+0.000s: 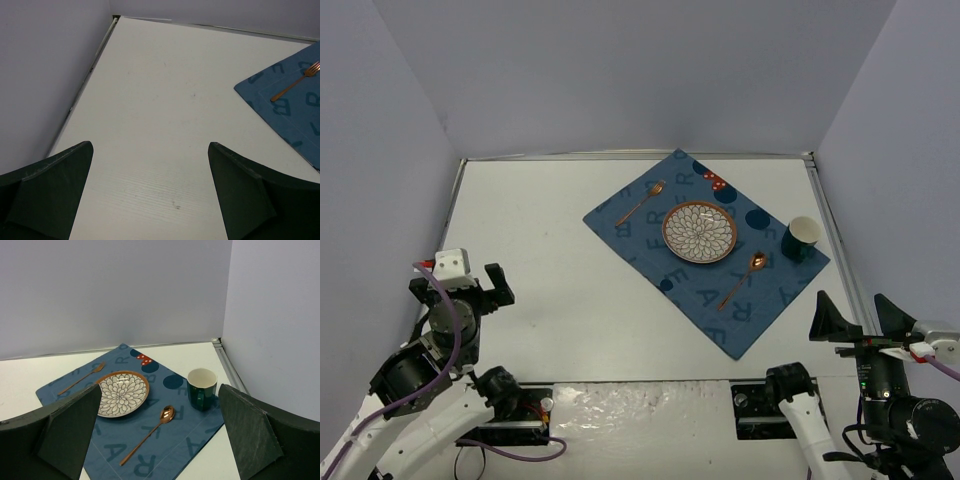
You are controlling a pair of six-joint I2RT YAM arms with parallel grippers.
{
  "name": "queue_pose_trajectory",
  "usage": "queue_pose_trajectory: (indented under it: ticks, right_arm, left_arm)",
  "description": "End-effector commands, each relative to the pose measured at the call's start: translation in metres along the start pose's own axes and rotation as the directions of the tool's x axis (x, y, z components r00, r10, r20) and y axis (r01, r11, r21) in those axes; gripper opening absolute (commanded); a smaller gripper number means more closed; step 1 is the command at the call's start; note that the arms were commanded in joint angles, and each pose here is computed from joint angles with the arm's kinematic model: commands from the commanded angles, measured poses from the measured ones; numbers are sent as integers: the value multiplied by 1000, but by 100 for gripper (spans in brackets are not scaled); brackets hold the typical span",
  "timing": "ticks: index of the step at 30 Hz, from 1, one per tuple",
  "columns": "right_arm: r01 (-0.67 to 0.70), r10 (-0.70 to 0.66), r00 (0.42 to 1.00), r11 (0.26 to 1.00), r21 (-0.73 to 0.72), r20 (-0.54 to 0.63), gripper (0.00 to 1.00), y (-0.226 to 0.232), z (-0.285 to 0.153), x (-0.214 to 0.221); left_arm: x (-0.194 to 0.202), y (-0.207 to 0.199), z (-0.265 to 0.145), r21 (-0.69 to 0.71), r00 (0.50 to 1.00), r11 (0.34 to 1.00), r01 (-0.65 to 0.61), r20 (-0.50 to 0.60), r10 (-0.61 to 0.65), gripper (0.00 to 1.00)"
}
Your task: Set the dinner table for one person
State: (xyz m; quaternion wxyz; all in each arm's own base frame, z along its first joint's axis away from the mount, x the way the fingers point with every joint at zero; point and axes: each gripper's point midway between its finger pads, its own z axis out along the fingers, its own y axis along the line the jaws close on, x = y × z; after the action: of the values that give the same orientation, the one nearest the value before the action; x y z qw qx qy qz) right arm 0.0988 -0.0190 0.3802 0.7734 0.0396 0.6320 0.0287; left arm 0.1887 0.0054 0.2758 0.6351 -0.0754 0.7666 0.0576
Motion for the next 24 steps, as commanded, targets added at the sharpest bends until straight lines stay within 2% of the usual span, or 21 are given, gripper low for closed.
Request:
queue_pose_trajectory:
  ticks: [1, 24]
  right_arm:
    - [4, -5, 1000, 1000, 5, 29, 100, 1, 12, -11]
    - [10, -10, 1000, 1000, -15, 8, 100, 6, 18, -8]
  left_arm:
    - [-14, 7, 2, -52, 998, 998, 31, 52, -28, 97]
    - [-10, 7, 13, -86, 999, 996, 38, 24, -36, 97]
